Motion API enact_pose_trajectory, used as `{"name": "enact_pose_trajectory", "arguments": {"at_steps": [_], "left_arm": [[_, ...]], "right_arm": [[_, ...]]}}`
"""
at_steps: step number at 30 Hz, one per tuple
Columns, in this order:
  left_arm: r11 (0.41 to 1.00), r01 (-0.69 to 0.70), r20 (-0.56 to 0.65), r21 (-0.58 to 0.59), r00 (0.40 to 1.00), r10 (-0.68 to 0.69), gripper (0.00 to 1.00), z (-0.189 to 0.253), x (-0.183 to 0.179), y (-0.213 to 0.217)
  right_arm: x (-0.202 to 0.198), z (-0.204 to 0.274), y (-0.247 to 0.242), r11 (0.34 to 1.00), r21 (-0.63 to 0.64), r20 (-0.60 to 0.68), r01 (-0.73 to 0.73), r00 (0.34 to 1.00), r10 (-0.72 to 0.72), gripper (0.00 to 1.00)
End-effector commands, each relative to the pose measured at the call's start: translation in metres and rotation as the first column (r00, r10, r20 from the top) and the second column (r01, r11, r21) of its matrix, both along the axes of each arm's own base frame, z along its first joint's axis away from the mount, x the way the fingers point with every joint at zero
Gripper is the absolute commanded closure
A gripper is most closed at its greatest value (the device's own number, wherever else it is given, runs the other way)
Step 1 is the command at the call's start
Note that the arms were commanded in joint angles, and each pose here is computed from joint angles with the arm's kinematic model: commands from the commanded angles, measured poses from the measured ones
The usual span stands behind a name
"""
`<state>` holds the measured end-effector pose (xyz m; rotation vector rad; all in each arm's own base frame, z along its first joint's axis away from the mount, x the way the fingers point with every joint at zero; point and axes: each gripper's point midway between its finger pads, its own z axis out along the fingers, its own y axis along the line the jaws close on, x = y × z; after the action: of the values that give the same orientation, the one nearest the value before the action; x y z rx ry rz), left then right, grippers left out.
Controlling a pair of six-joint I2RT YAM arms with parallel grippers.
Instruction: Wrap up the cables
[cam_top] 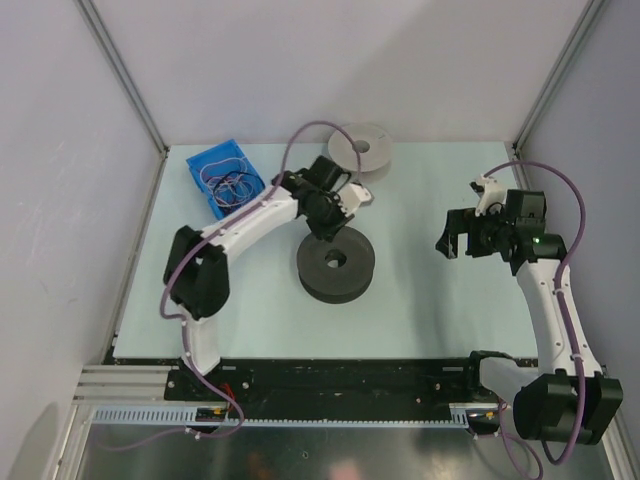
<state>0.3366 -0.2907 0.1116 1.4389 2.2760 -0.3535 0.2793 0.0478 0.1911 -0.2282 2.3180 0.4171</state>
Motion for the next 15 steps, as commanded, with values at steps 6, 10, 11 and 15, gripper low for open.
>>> {"name": "enact_pose_trajectory", "arguments": {"at_steps": [6,10,11,15], "left_arm": [[0.909,-0.112,0.283,-0.401,0.929,0.239,0.28,0.215,0.033,0.088],[0.855,-0.272,0.324,-0.441,0.84,0.435,0.14,0.244,0.068,0.164],[0.842,-0.32,0.33,-0.434,0.813,0.48,0.13,0.244,0.077,0.182],[0.818,-0.416,0.331,-0.399,0.766,0.551,0.12,0.228,0.102,0.238]], "right_arm": [[0.025,0.065,0.004,0.991,-0.095,0.333,-0.094,0.935,0.121,0.01],[0.033,0.091,0.014,0.984,-0.119,0.424,-0.129,0.89,0.168,0.01],[0.035,0.098,0.017,0.983,-0.12,0.445,-0.14,0.878,0.179,0.01],[0.049,0.114,0.035,0.972,-0.152,0.499,-0.18,0.835,0.232,0.01]]}}
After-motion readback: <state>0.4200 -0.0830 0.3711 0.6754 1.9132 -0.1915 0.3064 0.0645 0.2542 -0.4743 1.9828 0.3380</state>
